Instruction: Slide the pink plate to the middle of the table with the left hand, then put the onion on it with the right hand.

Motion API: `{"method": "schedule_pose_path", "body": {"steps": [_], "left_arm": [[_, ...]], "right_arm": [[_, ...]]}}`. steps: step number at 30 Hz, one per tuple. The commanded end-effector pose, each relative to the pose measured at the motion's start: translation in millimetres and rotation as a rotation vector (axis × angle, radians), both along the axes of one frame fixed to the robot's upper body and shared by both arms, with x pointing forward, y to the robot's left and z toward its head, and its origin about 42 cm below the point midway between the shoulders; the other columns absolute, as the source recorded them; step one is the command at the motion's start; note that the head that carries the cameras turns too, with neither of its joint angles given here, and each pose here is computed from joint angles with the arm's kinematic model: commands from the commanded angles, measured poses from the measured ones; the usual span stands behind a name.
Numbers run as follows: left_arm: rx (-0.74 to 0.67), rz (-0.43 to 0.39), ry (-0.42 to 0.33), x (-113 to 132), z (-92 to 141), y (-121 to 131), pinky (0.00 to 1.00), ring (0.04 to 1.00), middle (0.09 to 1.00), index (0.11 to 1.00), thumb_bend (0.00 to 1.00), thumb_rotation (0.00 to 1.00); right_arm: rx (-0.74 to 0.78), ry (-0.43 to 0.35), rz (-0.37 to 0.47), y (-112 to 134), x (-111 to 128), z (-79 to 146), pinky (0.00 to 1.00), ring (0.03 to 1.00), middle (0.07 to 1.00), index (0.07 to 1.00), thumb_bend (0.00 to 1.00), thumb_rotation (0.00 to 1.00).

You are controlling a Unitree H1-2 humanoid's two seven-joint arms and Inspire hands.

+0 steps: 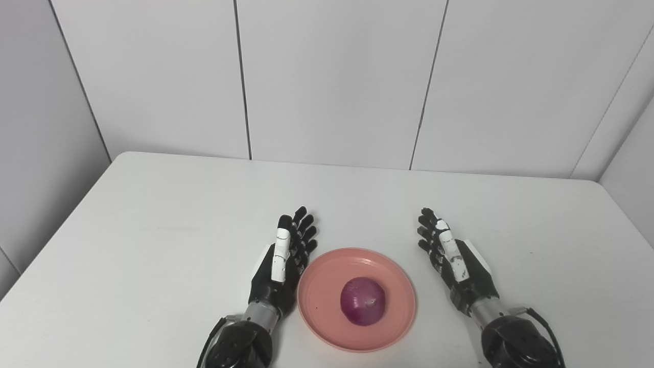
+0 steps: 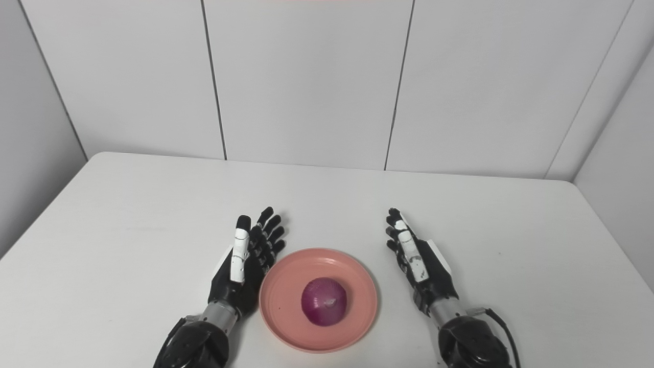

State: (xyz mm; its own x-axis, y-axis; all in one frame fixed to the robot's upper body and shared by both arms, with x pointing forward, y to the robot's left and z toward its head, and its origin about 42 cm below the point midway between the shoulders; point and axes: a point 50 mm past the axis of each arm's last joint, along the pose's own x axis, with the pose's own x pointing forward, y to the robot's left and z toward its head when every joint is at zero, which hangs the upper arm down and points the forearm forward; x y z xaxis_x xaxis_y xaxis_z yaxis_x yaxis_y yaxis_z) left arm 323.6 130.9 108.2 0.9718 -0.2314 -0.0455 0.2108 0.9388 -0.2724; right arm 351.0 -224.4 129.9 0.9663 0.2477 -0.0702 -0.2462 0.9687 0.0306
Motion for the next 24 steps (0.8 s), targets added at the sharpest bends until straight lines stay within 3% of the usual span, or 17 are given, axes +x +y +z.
{"method": "schedule_pose_path", "body": {"steps": [1,5,10,11,16,24], "left_arm": [[0.069,0.042,-0.001,-3,-9,4,1.0,1.0,1.0,1.0,0.8,1.0],[0.192,0.116,-0.086,-4,-9,4,1.0,1.0,1.0,1.0,0.78,1.0],[0.313,0.186,-0.145,-9,-10,4,1.0,1.0,1.0,1.0,0.79,1.0],[0.326,0.19,-0.15,-9,-11,4,1.0,1.0,1.0,1.0,0.74,1.0],[0.393,0.188,-0.159,-11,-12,7,1.0,1.0,1.0,1.0,0.71,1.0],[0.426,0.164,-0.111,-12,-12,9,1.0,1.0,1.0,1.0,0.72,1.0]], "right_arm": [[0.051,-0.022,-0.034,4,-1,-3,1.0,1.0,1.0,1.0,0.92,1.0],[0.088,-0.012,-0.083,8,-9,-14,1.0,1.0,1.0,1.0,0.92,1.0],[0.034,-0.066,-0.135,11,-16,-25,1.0,1.0,1.0,1.0,0.9,1.0],[0.021,-0.079,-0.144,11,-17,-27,1.0,1.0,1.0,1.0,0.89,1.0],[-0.042,-0.109,-0.199,14,-22,-39,1.0,1.0,1.0,1.0,0.93,1.0],[-0.076,-0.134,-0.199,15,-25,-50,1.0,1.0,1.0,1.0,0.97,1.0]]}}
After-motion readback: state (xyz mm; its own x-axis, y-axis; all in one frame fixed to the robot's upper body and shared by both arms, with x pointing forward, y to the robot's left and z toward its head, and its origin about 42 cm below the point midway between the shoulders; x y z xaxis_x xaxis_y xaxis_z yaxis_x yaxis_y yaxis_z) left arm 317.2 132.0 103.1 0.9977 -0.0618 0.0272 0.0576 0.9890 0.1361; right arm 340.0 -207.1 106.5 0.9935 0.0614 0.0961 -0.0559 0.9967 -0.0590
